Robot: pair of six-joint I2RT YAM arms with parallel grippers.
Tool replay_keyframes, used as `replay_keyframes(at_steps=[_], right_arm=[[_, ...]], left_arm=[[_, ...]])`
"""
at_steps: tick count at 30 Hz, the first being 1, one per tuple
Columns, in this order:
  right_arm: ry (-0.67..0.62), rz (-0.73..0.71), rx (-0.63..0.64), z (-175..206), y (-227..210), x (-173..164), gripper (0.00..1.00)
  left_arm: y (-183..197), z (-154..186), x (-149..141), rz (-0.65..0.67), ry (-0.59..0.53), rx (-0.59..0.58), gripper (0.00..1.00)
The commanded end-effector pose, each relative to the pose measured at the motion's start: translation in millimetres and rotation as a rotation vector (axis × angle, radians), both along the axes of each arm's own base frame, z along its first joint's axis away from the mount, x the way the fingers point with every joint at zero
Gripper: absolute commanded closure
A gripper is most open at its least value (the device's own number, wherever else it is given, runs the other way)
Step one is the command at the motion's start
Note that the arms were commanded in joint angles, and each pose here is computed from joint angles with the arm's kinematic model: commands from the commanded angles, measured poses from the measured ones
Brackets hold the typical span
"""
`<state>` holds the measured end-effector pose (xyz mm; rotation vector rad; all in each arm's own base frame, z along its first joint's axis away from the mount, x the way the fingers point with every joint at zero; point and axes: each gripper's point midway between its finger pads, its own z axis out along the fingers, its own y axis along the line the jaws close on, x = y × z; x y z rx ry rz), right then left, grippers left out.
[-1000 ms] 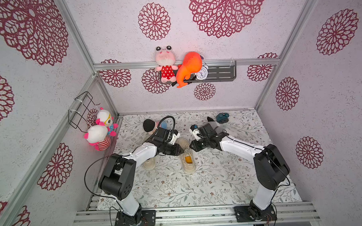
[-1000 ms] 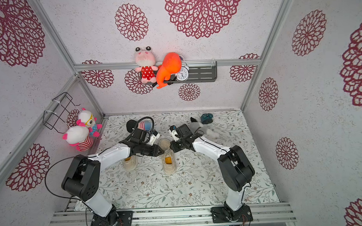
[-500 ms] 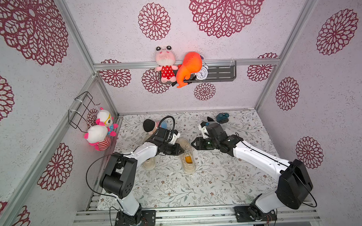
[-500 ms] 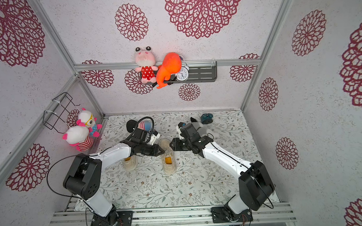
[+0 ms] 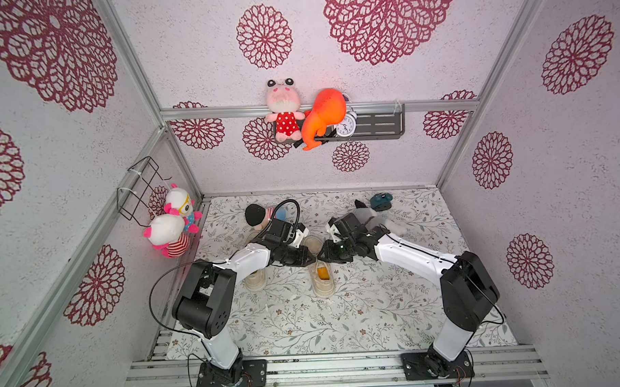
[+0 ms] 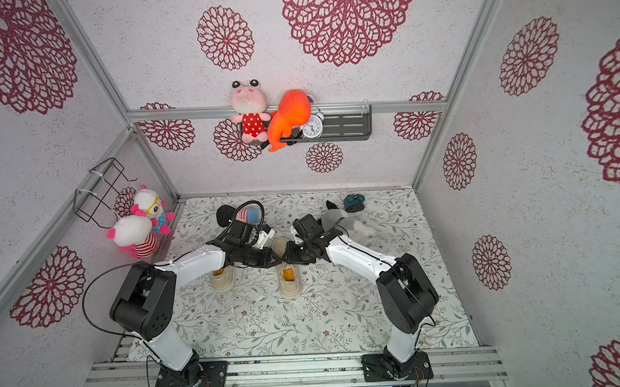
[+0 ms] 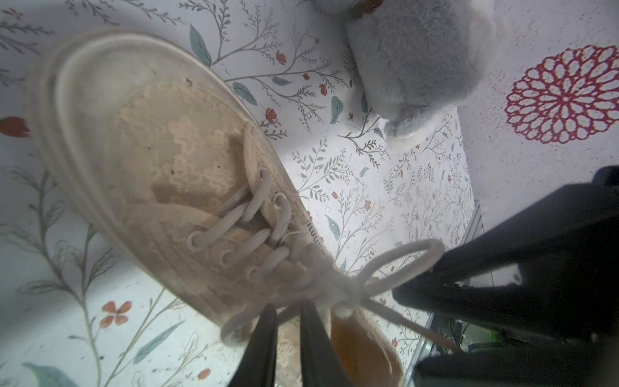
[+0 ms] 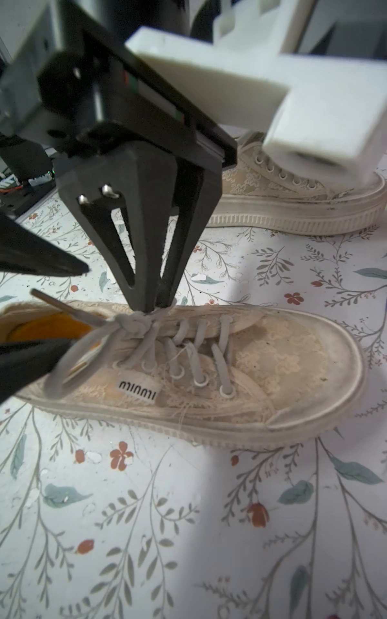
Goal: Remove the insole from the shoe
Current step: Untie the shoelace on the shoe.
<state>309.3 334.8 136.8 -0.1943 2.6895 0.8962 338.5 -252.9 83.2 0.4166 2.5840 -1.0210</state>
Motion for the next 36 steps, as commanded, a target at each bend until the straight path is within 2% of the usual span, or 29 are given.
replay_keyframes(at_steps=[1,11,14,17,20,28,36], right_arm=[[-0.004,-0.022,-0.02,4,-1,4,0.74],[0.011,-0.018,-0.054,-2,-1,6,0.91],[0.007,-0.016,-0.052,3,-3,5,0.99],[-0.015,-0.02,-0.033,18,-3,6,1.0],[-0.028,-0.011,-0.013,31,-1,7,1.0],[-0.052,0.014,0.022,61,1,5,1.0],[-0.04,0.037,0.011,57,4,6,1.0]], left_arm=[[-4,4,3,-0.012,-0.011,-0.015,0.82],[-2,5,5,-0.003,-0.016,-0.01,0.8],[3,11,8,0.023,-0.04,0.006,0.67],[14,24,7,0.066,-0.089,0.03,0.45],[24,35,-2,0.102,-0.124,0.04,0.33],[47,21,-44,0.172,-0.088,0.059,0.3],[41,32,-42,0.158,-0.12,0.024,0.3]])
